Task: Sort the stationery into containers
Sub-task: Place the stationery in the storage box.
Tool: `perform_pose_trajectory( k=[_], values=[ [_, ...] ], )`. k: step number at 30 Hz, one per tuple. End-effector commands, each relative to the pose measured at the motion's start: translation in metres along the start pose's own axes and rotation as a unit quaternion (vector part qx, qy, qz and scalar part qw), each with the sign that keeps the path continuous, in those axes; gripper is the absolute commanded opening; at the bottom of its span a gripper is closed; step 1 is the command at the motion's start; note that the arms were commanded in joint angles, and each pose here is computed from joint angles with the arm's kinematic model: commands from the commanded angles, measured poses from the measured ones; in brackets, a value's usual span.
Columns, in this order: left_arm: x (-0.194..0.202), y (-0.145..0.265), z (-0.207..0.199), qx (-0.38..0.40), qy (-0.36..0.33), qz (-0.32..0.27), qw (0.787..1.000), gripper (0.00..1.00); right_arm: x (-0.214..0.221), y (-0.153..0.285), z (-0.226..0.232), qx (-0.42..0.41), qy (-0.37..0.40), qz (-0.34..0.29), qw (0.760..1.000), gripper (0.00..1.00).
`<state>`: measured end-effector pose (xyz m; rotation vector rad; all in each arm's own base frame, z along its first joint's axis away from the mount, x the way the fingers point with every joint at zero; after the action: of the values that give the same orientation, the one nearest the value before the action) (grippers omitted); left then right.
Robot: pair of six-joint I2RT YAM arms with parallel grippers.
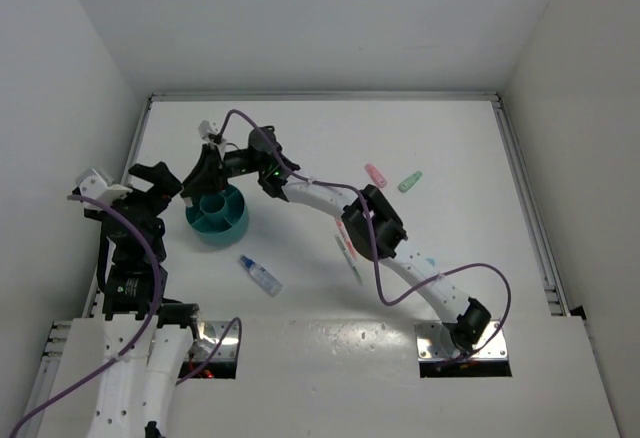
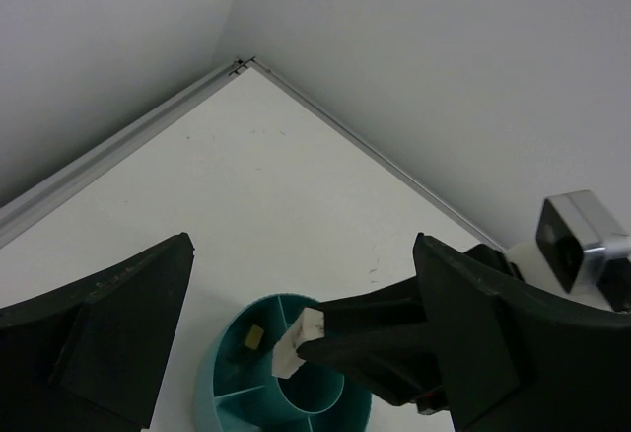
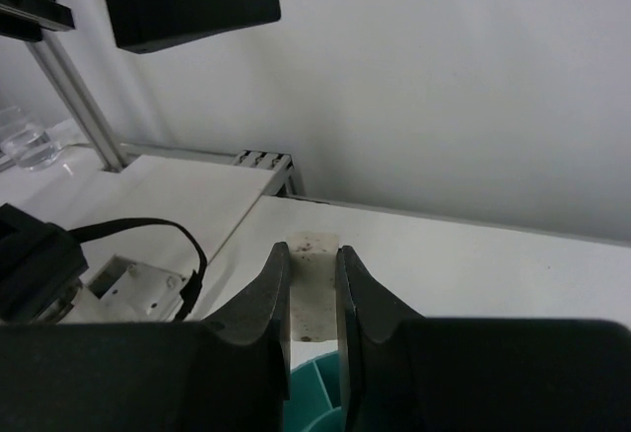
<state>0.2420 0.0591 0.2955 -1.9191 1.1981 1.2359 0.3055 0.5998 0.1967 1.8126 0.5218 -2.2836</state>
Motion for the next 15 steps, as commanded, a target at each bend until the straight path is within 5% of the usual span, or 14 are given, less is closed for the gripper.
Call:
perform_pose_trajectory(
  k=[1, 15],
  values=[
    [-0.006, 0.001, -0.001, 0.004, 0.009, -0.011, 1.0, 1.0, -0.028, -0.013, -0.002, 0.012, 0.067, -0.036, 0.997, 0.0],
    [-0.005, 0.001, -0.004, 0.012, 0.004, -0.007, 1.0, 1.0, 0.024, -0.002, -0.05, 0.109, 0.08, -0.008, 0.991, 0.0]
  ],
)
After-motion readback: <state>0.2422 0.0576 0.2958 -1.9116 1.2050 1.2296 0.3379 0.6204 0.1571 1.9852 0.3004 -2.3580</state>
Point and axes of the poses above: each gripper's point midway between its finger pads, its own y axis back along the fingers, its own z axis along the line the jaws close on, x = y × z, the point moved 1 cm from there along y, back along the fingers, and after that the axes turned 4 degrees about -y, right-handed, at the moved point
